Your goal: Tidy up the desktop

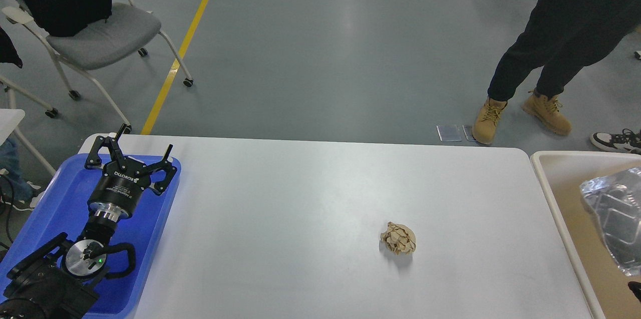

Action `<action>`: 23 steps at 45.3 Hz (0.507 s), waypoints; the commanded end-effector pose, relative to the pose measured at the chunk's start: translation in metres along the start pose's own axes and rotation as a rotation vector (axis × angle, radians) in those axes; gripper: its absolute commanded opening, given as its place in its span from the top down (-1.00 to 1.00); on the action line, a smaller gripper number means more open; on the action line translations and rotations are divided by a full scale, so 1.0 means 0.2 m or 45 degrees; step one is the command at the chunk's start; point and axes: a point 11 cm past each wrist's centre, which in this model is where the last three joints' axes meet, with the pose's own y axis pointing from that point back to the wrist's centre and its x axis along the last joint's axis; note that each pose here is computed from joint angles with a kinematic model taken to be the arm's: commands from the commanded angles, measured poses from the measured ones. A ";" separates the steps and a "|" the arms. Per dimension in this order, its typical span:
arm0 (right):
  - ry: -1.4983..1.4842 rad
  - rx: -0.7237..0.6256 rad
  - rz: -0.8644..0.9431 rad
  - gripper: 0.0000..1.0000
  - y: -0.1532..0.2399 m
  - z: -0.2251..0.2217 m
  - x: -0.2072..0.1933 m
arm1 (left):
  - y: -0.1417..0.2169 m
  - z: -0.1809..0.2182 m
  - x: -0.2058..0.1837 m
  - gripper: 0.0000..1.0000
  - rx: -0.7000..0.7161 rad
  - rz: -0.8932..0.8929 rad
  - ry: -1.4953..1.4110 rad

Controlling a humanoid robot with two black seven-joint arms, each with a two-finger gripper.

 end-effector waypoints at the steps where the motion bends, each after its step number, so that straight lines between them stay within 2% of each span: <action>1: 0.000 -0.004 -0.019 -0.96 0.00 0.02 -0.02 | 0.00 0.00 0.00 -0.98 0.000 0.000 0.001; 14: 0.035 0.000 -0.040 -1.00 0.00 0.02 0.00 | 0.00 0.00 0.00 -0.98 0.000 0.000 0.000; 23: 0.088 0.064 -0.037 -1.00 0.00 -0.13 0.13 | 0.00 0.00 0.00 -0.98 0.000 0.000 0.000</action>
